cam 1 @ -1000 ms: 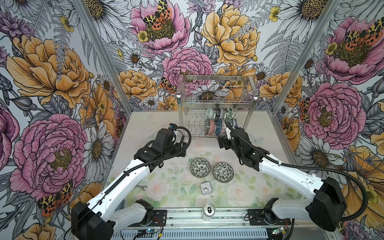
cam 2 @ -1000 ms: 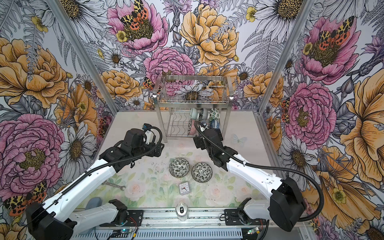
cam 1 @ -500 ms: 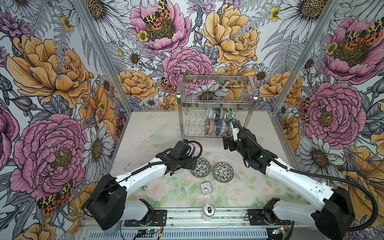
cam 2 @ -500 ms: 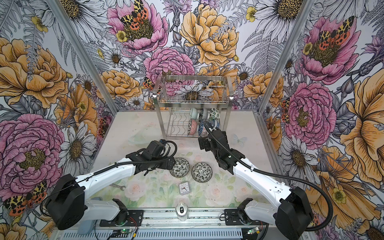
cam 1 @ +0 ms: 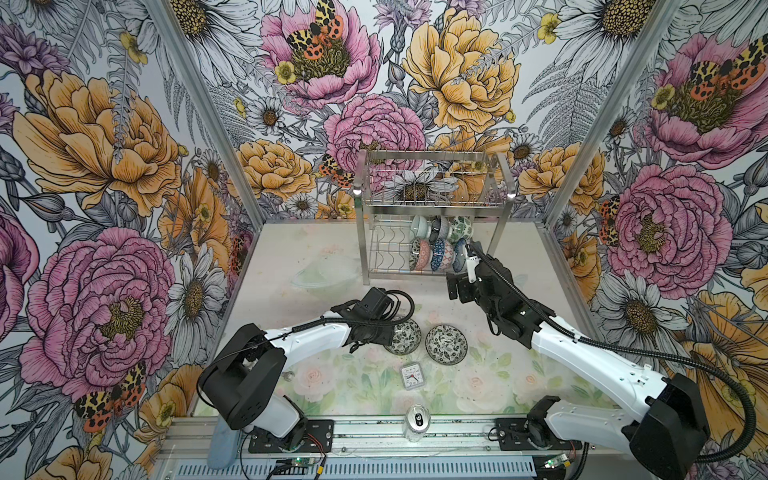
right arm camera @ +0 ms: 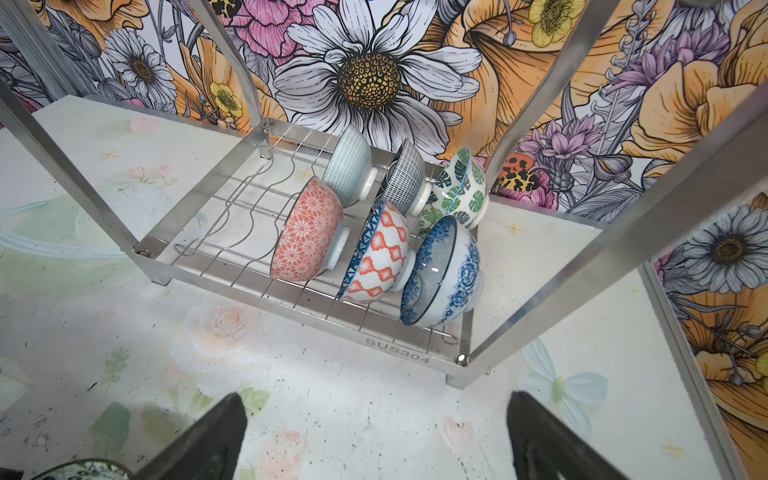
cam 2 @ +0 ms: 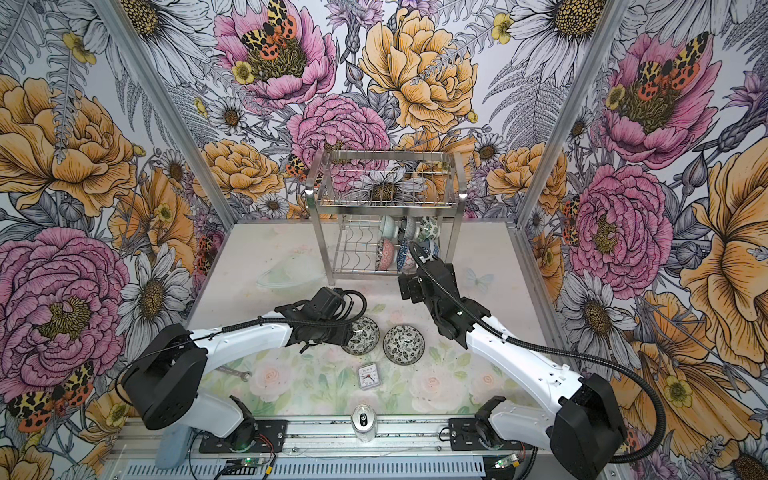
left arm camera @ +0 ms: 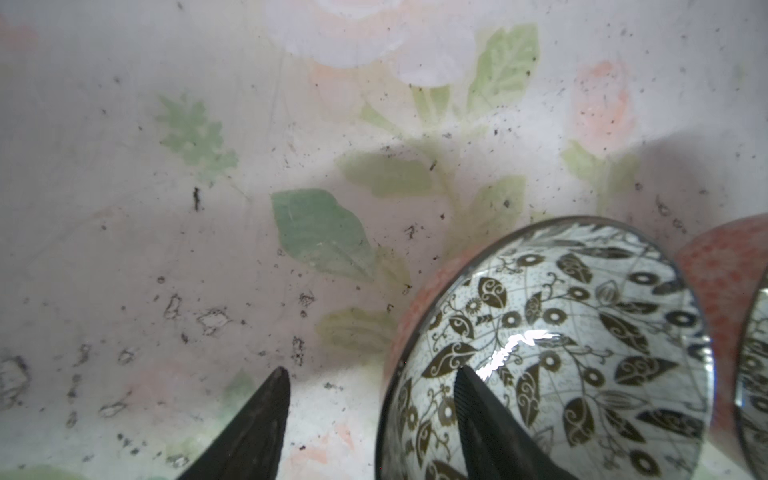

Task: Load the bowls into the dish rack
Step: 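Lower the left gripper onto the next leaf-patterned bowl rim and close, then lift the leaf-patterned bowl with the left gripper toward the right gripper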

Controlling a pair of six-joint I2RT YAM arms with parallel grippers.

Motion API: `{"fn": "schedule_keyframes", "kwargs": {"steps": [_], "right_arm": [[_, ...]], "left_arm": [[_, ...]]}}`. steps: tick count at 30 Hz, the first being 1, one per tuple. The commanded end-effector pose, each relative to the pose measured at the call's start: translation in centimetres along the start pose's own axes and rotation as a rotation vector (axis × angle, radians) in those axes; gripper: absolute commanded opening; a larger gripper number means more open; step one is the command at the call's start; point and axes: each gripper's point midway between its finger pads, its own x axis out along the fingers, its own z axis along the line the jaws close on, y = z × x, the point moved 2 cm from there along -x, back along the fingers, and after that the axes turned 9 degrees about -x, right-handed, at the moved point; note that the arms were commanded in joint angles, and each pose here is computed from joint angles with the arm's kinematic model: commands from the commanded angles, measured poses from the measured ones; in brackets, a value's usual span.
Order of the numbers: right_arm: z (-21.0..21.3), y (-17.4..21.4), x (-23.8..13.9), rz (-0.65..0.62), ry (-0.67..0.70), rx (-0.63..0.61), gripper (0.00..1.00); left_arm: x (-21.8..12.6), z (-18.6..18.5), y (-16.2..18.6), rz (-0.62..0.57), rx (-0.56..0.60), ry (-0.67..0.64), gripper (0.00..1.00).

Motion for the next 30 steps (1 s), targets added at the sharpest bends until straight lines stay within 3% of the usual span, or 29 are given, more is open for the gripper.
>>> {"fn": "schedule_keyframes", "kwargs": {"steps": [1, 14, 17, 19, 24, 30], "right_arm": [[-0.2, -0.2, -0.3, -0.012, -0.008, 0.016, 0.99], [-0.6, 0.0, -0.6, -0.01, -0.005, 0.017, 0.99], [-0.8, 0.1, -0.6, -0.009, -0.003, 0.018, 0.99], [-0.9, 0.1, -0.8, -0.011, -0.004, 0.02, 0.99], [-0.8, -0.1, -1.3, -0.016, -0.02, 0.023, 0.99], [0.6, -1.1, -2.3, -0.042, -0.132, 0.051, 1.0]], "left_arm": [[0.2, -1.3, -1.1, -0.028, -0.002, 0.037, 0.51], [1.0, -0.2, -1.7, -0.027, -0.016, -0.018, 0.25], [0.6, 0.4, -2.0, -0.034, -0.019, -0.031, 0.13], [0.2, 0.9, -2.4, -0.047, -0.022, -0.045, 0.0], [-2.4, 1.5, -4.2, -0.124, -0.016, -0.054, 0.0], [-8.5, 0.0, -9.0, -0.363, -0.018, -0.026, 0.0]]}}
